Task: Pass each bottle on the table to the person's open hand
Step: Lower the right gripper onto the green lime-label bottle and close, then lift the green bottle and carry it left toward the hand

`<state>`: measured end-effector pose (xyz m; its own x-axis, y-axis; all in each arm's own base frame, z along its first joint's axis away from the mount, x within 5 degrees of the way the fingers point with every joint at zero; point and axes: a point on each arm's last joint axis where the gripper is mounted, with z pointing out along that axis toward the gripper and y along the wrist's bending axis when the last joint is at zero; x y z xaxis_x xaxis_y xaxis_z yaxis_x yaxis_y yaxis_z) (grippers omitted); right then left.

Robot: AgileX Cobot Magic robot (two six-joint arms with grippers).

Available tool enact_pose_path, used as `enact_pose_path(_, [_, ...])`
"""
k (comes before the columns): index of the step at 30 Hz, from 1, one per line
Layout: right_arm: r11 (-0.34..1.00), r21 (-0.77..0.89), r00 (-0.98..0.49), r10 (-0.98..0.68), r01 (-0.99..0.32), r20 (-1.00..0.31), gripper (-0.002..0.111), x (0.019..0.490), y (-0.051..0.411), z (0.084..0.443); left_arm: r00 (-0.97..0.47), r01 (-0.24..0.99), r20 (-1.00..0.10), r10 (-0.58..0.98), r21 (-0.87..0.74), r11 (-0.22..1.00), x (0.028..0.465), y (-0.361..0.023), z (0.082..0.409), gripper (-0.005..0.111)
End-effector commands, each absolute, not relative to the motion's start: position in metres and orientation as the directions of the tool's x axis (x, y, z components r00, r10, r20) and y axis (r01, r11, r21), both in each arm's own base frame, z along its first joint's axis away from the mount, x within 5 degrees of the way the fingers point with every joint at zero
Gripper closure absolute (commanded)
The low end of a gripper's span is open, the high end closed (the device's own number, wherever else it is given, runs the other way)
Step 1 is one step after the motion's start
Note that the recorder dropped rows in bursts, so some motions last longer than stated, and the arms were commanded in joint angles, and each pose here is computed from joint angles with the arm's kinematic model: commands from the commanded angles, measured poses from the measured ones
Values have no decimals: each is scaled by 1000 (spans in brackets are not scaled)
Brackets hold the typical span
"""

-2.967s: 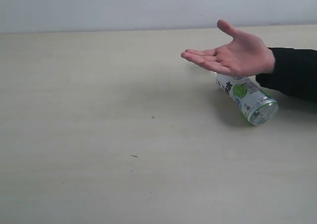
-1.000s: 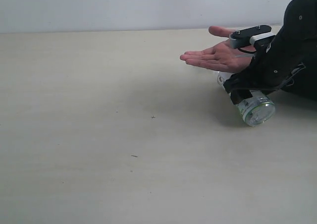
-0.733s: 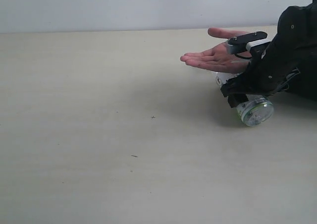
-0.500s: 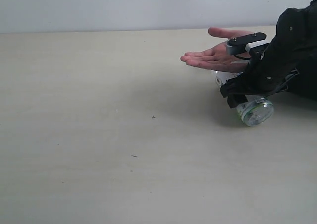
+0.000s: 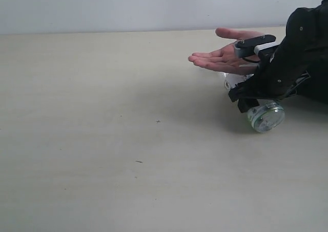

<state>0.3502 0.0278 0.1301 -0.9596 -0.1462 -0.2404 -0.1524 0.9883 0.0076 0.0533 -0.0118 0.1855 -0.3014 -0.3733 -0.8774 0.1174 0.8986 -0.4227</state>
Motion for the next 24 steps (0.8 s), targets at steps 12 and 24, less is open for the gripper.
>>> enact_pose_path(12, [987,11,-944,-152,-163,-293,108,326,28,203,-302,111,-876,-377,-425,898,53,-12,185,107])
enact_pose_path(24, [973,45,-974,-224,-225,-22,108,279,26,218,-302,111,-876,-377,-425,898,53,-12,185,107])
